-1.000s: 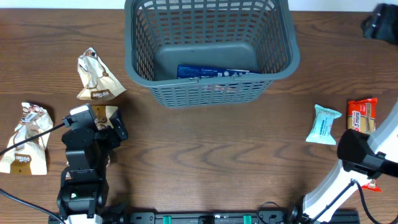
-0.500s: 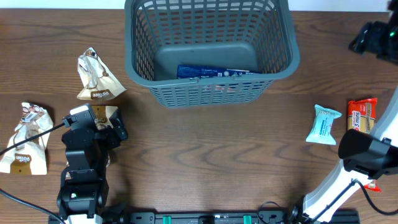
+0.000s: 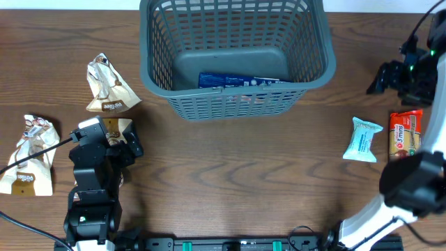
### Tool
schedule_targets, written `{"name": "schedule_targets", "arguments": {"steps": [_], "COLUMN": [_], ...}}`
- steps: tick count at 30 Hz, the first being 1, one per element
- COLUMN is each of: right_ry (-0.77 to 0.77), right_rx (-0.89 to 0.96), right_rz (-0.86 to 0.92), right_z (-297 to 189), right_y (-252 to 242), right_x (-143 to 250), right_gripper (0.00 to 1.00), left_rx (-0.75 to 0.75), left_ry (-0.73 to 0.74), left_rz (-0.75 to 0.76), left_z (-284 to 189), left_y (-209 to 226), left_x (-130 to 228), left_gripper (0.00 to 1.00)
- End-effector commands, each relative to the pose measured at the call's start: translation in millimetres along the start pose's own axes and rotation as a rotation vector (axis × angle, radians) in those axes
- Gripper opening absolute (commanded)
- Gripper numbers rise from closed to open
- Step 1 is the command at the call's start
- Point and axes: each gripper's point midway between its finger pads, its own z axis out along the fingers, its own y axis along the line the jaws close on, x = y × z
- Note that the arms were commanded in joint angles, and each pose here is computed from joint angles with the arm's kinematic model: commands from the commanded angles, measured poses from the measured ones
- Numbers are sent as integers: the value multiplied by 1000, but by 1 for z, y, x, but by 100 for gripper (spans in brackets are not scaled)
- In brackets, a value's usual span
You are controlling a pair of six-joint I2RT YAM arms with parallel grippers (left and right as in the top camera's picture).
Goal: Pack container
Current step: 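Open the right gripper and withdraw it from the basket, then grasp the mint-green packet with the right gripper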
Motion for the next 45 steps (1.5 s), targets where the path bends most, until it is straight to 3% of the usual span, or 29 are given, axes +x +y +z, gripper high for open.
{"name": "schedule_targets", "arguments": {"steps": [1,8,13,27,45], "right_ry": [-33,-36,-82,-160,-18], "right_rx": [-15,-14,11,86,80], "right_rz": [-27,-32,-37,-9,-22], "right_z": [-11,14,41,99,191], "right_y": [7,5,-3,-31,-39], "right_x": [27,87,112,56,36], "right_gripper": [76,78,85,87,86], "left_rx": [2,2,2,1,1], "left_ry": [-31,-31,-30,-23,-23], "left_rz": [-2,-2,-2,-1,-1], "left_z": [-4,-4,-4,-4,-4], "left_y": [-1,-1,-1,-1,-1], "left_x": [-14,-14,-14,-12,-12], "left_gripper": [99,99,99,99,99]}}
